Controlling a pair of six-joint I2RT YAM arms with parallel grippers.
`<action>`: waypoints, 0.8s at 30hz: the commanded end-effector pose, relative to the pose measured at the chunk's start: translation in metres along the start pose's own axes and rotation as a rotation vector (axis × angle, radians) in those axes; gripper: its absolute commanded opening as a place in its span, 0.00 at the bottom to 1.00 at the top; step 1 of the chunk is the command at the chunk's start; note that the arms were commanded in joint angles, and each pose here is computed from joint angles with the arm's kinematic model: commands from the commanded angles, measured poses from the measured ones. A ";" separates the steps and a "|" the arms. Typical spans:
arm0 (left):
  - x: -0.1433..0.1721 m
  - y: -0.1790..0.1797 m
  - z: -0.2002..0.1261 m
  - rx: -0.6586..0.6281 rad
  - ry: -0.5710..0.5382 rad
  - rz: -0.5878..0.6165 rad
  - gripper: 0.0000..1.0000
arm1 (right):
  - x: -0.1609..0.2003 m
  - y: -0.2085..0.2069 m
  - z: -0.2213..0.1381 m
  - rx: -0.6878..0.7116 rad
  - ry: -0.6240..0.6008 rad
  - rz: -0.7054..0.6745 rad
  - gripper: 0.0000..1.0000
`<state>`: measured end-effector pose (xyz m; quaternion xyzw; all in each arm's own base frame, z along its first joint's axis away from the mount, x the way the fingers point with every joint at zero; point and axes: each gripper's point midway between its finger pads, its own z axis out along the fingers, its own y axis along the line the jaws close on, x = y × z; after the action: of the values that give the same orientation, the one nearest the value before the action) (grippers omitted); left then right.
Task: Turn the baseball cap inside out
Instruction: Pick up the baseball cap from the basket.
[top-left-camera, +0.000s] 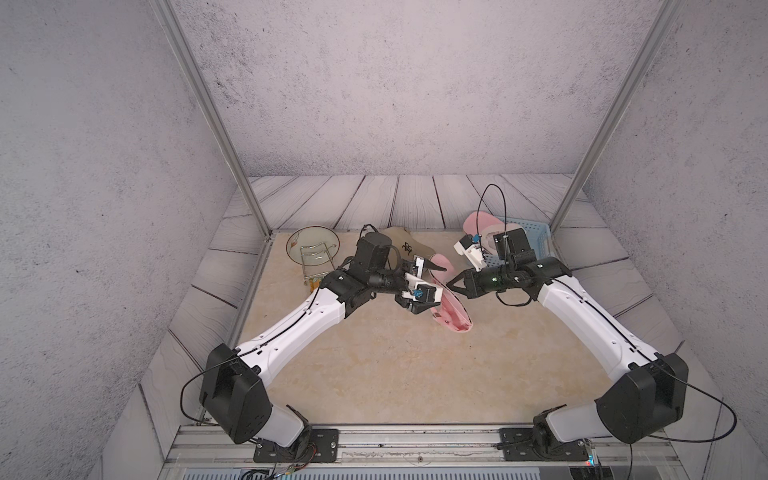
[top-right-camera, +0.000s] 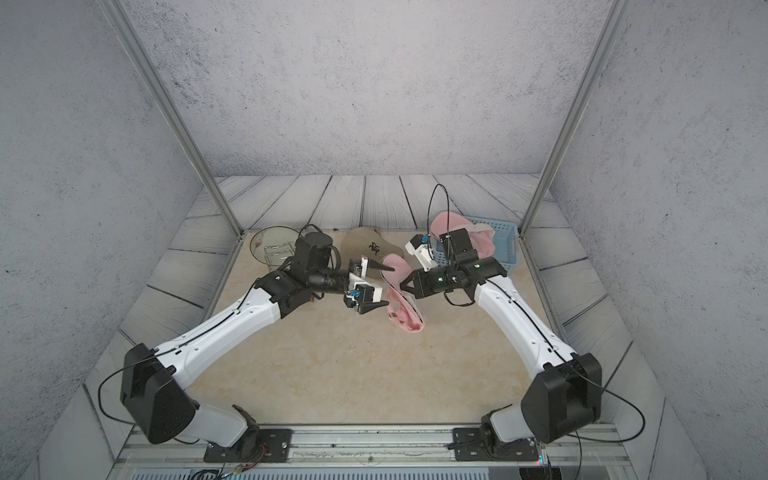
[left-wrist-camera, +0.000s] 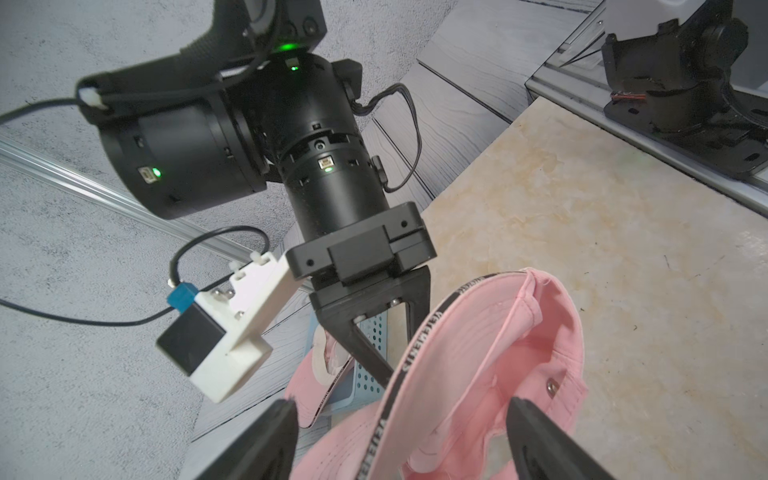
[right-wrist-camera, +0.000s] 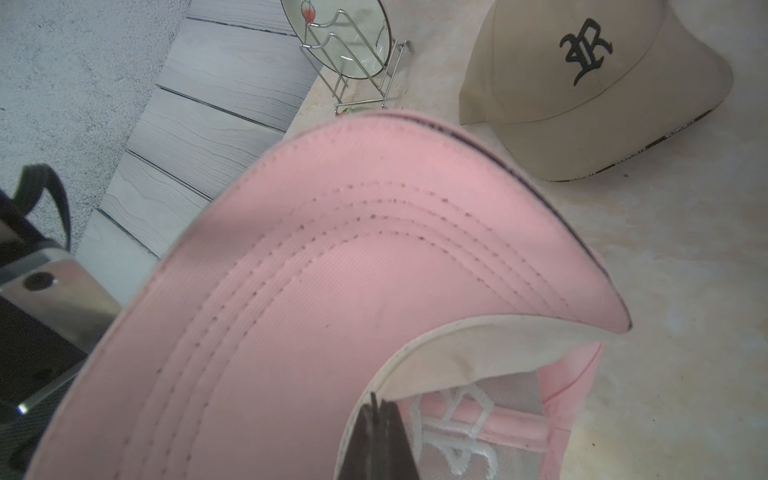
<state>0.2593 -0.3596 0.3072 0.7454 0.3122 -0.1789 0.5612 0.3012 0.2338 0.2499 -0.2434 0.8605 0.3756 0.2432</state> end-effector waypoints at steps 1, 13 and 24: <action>0.005 -0.001 0.006 0.017 0.017 0.007 0.83 | -0.004 0.017 -0.011 -0.009 -0.029 -0.056 0.00; 0.028 -0.031 0.014 0.131 0.095 -0.056 0.57 | -0.008 0.020 -0.013 0.005 -0.038 -0.063 0.00; 0.037 -0.043 0.016 0.087 0.108 -0.187 0.00 | -0.016 0.028 -0.014 -0.032 -0.075 -0.065 0.00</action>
<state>0.2613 -0.3575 0.2422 0.7655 0.3799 -0.1889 0.4838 0.2974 0.2405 0.2498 -0.2456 0.8615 0.3734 0.2409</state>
